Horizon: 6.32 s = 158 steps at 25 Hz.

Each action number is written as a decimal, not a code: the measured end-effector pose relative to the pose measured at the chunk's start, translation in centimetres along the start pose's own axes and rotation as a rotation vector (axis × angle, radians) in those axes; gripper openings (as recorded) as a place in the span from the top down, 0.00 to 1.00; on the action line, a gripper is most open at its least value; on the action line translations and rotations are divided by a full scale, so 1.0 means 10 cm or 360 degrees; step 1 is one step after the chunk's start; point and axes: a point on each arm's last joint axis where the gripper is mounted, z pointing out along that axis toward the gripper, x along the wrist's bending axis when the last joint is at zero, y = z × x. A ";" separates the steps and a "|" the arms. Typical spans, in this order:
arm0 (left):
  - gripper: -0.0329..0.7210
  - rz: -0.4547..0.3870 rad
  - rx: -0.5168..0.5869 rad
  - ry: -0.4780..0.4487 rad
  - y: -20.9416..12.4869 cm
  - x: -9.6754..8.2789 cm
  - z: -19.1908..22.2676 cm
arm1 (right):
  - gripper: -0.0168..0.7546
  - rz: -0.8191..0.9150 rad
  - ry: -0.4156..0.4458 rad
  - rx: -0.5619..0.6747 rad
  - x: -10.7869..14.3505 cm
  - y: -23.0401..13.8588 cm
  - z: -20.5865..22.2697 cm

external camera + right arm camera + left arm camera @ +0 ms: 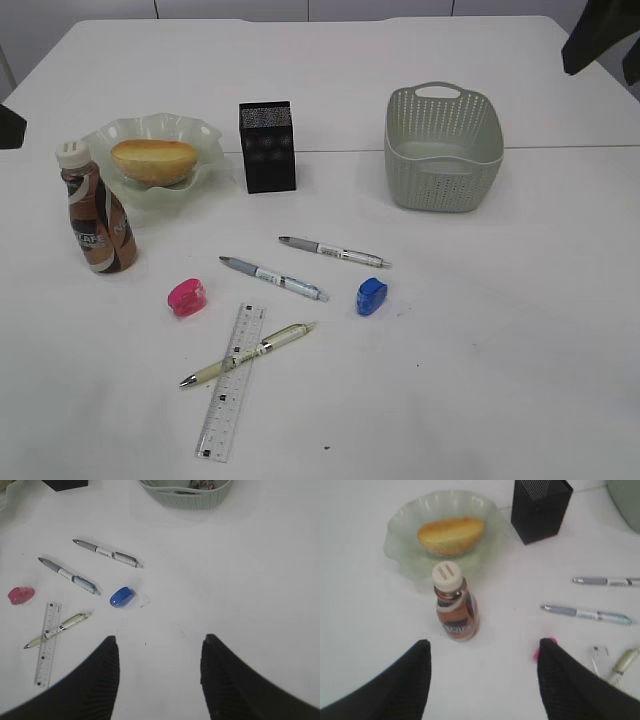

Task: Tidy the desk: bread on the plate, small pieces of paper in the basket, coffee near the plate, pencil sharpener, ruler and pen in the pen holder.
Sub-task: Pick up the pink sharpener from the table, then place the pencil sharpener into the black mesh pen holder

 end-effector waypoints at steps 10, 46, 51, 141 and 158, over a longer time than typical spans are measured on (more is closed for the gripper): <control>0.37 0.0357 0.0658 -0.0280 0.11 -0.49 0.28 | 0.47 0.0003 0.0000 0.0001 0.00 0.00 0.00; 0.38 0.0943 0.1291 -0.0320 -0.60 -0.96 2.54 | 0.48 0.0006 0.0000 0.0001 0.00 0.00 0.00; 0.39 0.0949 0.1307 -0.0319 -0.64 -0.96 2.58 | 0.48 0.0006 0.0000 0.0001 0.00 0.00 0.00; 0.74 -0.0075 -0.0309 -0.0234 0.77 -0.87 3.42 | 0.48 -0.0016 0.0038 0.0009 0.02 0.00 0.01; 0.64 -0.0084 -0.0346 -0.0226 0.73 -0.82 3.49 | 0.48 -0.0023 0.0038 0.0009 0.02 0.00 0.01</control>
